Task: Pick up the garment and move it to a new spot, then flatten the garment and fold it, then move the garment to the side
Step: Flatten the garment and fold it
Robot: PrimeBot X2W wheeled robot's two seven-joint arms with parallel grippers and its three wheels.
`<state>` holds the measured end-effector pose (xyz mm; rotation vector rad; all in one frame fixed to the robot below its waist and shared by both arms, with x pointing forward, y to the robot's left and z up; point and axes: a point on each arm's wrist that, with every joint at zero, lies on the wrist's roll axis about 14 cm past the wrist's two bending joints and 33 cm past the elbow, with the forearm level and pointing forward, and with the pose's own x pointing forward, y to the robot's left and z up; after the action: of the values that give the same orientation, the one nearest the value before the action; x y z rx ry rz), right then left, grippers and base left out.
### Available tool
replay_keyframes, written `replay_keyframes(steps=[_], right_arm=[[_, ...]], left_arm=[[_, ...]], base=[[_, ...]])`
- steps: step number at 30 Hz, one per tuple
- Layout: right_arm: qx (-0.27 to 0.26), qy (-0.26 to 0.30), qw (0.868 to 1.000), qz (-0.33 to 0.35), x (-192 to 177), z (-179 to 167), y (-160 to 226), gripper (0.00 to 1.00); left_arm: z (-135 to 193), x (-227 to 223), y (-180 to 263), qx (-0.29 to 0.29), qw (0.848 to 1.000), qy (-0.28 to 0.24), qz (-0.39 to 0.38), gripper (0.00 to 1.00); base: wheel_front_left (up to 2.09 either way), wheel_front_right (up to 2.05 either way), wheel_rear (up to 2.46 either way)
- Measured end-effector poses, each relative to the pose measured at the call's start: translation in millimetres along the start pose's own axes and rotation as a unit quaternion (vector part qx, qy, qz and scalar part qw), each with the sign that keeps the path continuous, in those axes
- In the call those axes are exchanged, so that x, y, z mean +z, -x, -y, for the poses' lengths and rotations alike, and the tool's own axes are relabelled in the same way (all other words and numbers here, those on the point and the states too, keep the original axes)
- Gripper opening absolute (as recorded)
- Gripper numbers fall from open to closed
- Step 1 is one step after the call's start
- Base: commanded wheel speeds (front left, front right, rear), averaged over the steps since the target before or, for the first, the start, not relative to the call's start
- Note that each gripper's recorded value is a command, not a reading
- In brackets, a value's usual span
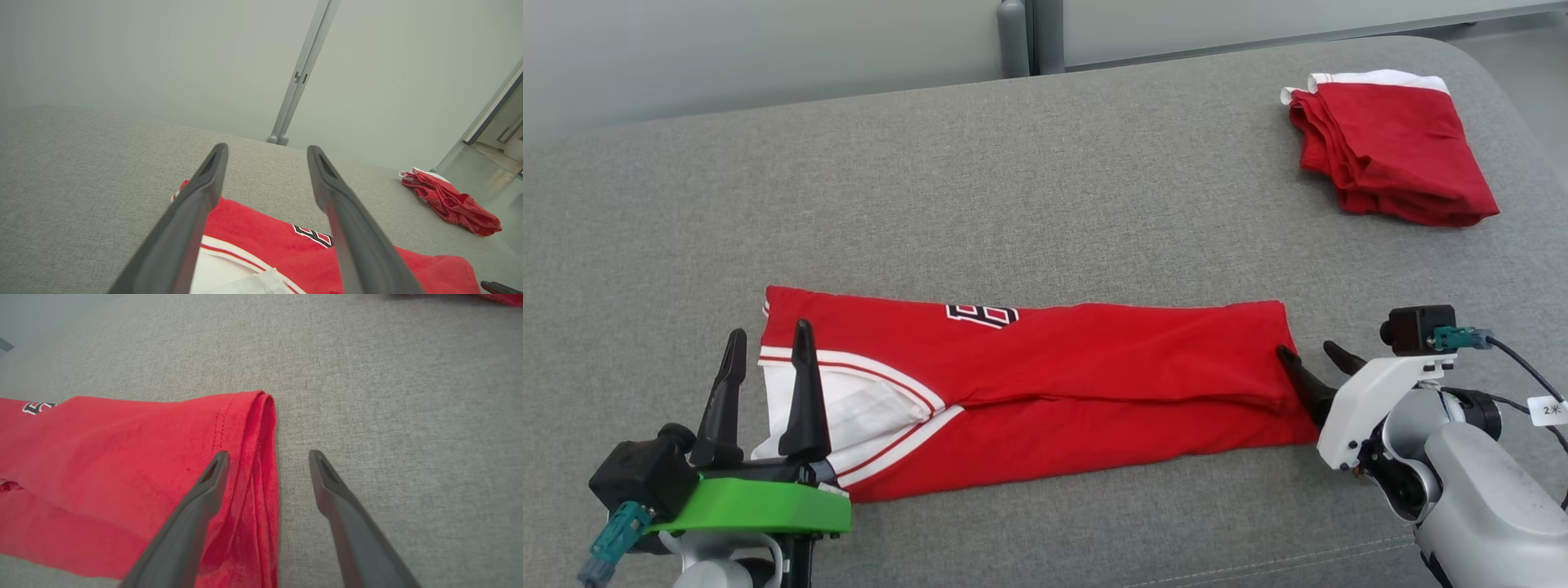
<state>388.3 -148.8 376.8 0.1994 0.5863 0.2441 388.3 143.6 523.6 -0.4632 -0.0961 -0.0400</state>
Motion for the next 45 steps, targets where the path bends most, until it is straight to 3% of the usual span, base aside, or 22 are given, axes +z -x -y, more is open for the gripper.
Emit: replay_keyframes(steps=[16,17,19,21,23,34,45], right_arm=[[0.016,-0.021,0.998,-0.049,-16,-12,-13,0.98],[0.02,-0.021,0.998,-0.05,-15,-16,-14,0.85],[0.028,-0.02,0.998,-0.048,-13,-22,-17,0.45],[0.034,-0.018,0.998,-0.05,-13,-26,-17,0.29],[0.037,-0.014,0.998,-0.051,-12,-28,-18,0.0],[0.033,0.024,0.999,-0.022,12,-16,-14,0.0],[-0.047,0.06,0.997,0.016,54,62,13,0.0]], left_arm=[[-11,-1,3,0.022,1.0,-0.012,-0.001,1.0],[-12,0,3,0.023,1.0,-0.013,-0.001,1.0],[-13,0,4,0.026,1.0,-0.013,0.0,1.0],[-15,1,4,0.028,1.0,-0.013,0.001,1.0],[-16,2,5,0.03,0.999,-0.013,0.002,1.0],[-18,3,11,0.038,0.999,-0.014,0.003,1.0],[-8,2,7,0.023,1.0,-0.01,0.003,1.0]], base=[[0.0,0.0,0.0],[0.0,0.0,0.0],[0.0,0.0,0.0],[0.0,0.0,0.0],[0.0,0.0,0.0],[0.0,0.0,0.0],[0.0,0.0,0.0]])
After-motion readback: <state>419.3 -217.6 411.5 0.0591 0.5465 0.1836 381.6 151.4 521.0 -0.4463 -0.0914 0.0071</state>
